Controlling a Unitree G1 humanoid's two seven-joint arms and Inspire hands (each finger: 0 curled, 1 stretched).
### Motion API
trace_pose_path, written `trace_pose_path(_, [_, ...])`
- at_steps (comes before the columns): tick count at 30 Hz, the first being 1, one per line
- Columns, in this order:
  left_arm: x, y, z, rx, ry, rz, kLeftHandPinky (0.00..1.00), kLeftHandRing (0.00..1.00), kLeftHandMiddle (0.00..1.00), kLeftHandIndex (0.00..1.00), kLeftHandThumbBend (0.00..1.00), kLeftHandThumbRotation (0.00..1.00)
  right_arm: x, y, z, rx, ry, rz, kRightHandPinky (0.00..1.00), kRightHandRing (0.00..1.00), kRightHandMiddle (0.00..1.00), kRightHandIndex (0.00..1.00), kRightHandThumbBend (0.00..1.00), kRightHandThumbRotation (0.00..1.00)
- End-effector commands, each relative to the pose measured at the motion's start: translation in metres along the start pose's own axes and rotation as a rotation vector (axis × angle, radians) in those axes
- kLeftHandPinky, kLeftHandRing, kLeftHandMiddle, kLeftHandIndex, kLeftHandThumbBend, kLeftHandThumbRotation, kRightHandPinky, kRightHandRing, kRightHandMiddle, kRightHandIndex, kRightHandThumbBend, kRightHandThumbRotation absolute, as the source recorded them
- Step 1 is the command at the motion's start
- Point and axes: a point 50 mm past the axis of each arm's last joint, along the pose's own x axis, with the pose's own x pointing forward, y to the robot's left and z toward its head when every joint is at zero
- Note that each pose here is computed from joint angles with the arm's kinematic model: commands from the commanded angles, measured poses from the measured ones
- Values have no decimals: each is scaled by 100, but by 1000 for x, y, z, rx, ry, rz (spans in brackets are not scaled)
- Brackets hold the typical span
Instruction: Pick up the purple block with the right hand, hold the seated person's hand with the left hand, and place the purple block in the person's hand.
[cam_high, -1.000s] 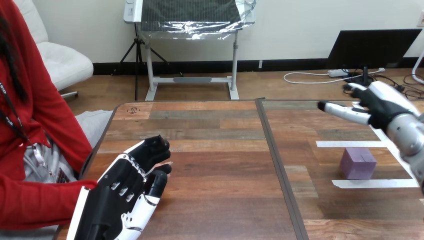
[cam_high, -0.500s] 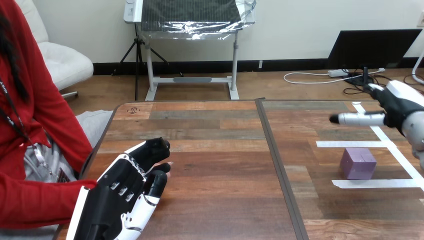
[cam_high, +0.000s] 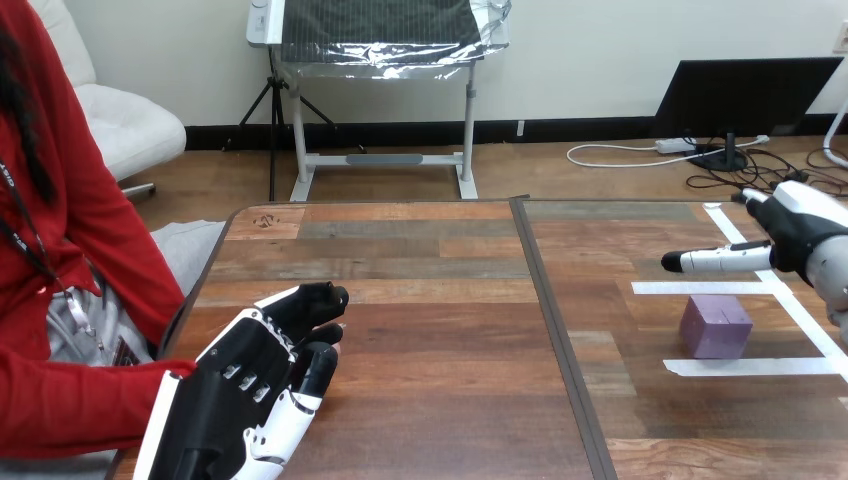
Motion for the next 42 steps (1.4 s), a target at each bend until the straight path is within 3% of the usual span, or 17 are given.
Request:
trace_pose_path(1, [15,-1,14,1,-125,-7,79,81,75,67,42,38,0,-8,7,-13,-17,-1,98,100,100,99,100,63])
trace_pose_path(6, [14,-1,14,-4,-129,-7,79,80,74,67,42,38,1,-2,4,-14,3,31,100,100,100,100,100,64])
trace_pose_path(14, [14,-1,14,-8,-132,-1,77,79,73,67,42,38,1,8,1,-25,38,66,92,100,100,100,100,63])
trace_pose_path(22, [14,-1,14,-16,-127,-6,76,79,73,67,42,37,0,20,0,-9,8,98,89,98,100,98,100,62])
trace_pose_path(42, [14,1,14,0,-129,-10,74,79,73,67,41,37,0,39,0,-52,15,141,86,97,98,97,100,64])
